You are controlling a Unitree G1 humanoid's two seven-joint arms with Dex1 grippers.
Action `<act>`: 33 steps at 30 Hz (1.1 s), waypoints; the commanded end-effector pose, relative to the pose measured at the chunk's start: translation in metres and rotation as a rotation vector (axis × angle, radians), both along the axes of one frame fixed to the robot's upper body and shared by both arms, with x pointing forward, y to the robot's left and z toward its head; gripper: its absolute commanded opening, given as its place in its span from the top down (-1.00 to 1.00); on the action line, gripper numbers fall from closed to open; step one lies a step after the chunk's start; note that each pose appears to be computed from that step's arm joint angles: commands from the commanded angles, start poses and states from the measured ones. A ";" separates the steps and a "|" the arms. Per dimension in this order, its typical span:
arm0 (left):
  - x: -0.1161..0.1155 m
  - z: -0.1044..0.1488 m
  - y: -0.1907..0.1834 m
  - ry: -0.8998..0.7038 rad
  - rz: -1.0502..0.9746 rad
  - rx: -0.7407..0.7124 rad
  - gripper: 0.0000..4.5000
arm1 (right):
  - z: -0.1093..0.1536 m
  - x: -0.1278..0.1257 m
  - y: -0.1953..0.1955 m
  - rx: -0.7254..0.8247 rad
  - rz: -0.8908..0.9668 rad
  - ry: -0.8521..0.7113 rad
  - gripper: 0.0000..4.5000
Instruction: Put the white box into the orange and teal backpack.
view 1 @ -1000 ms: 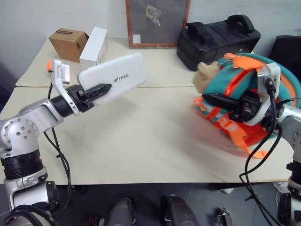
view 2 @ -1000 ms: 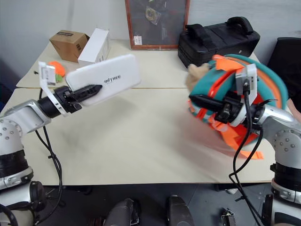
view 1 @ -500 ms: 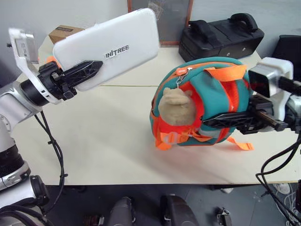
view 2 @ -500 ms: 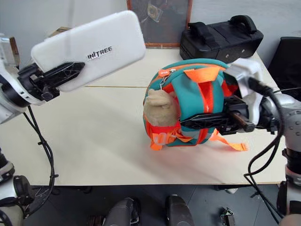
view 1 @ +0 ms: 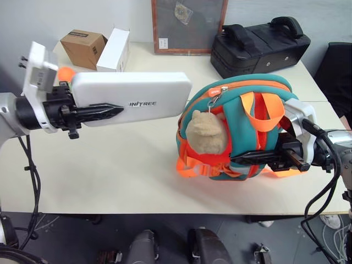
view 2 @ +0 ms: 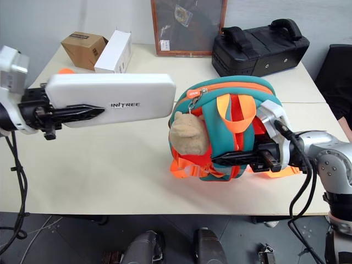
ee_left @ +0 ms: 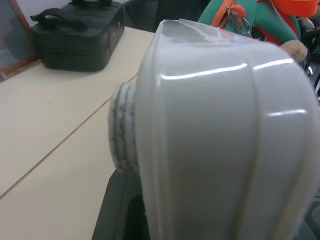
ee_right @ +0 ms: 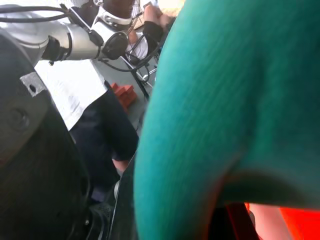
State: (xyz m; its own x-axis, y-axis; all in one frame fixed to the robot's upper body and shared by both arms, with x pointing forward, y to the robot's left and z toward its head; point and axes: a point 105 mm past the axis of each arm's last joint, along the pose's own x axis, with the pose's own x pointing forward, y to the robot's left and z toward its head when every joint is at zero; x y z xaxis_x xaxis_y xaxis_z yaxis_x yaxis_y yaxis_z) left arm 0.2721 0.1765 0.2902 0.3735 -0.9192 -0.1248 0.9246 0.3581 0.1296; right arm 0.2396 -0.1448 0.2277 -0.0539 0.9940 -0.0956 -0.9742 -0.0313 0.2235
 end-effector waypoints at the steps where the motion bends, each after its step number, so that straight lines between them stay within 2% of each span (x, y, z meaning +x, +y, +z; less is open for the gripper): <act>1: -0.008 0.011 -0.013 -0.070 -0.089 0.026 0.47 | 0.008 0.001 -0.001 0.003 -0.013 -0.051 0.99; 6: -0.002 0.010 -0.022 -0.076 -0.154 0.088 0.47 | 0.005 0.001 -0.001 0.000 -0.002 -0.047 0.99; 10: 0.006 0.037 -0.022 -0.139 -0.163 0.052 0.47 | 0.002 0.002 0.002 -0.009 -0.001 -0.051 0.99; 15: 0.002 0.072 -0.017 -0.184 -0.183 -0.057 0.47 | 0.002 0.003 0.003 -0.006 -0.008 -0.055 0.99; 18: -0.002 0.085 -0.011 -0.172 -0.196 -0.132 0.47 | 0.002 0.003 0.003 -0.009 -0.010 -0.061 0.99; 22: -0.001 0.067 -0.006 -0.131 -0.166 -0.087 0.47 | 0.002 0.003 0.004 -0.011 -0.014 -0.066 0.99; 29: -0.002 0.048 -0.005 -0.075 -0.176 -0.101 0.47 | 0.004 0.008 0.005 -0.020 -0.027 -0.077 0.99; 33: 0.002 0.021 -0.011 -0.037 -0.170 -0.003 0.47 | 0.004 0.011 0.006 -0.022 -0.042 -0.080 0.99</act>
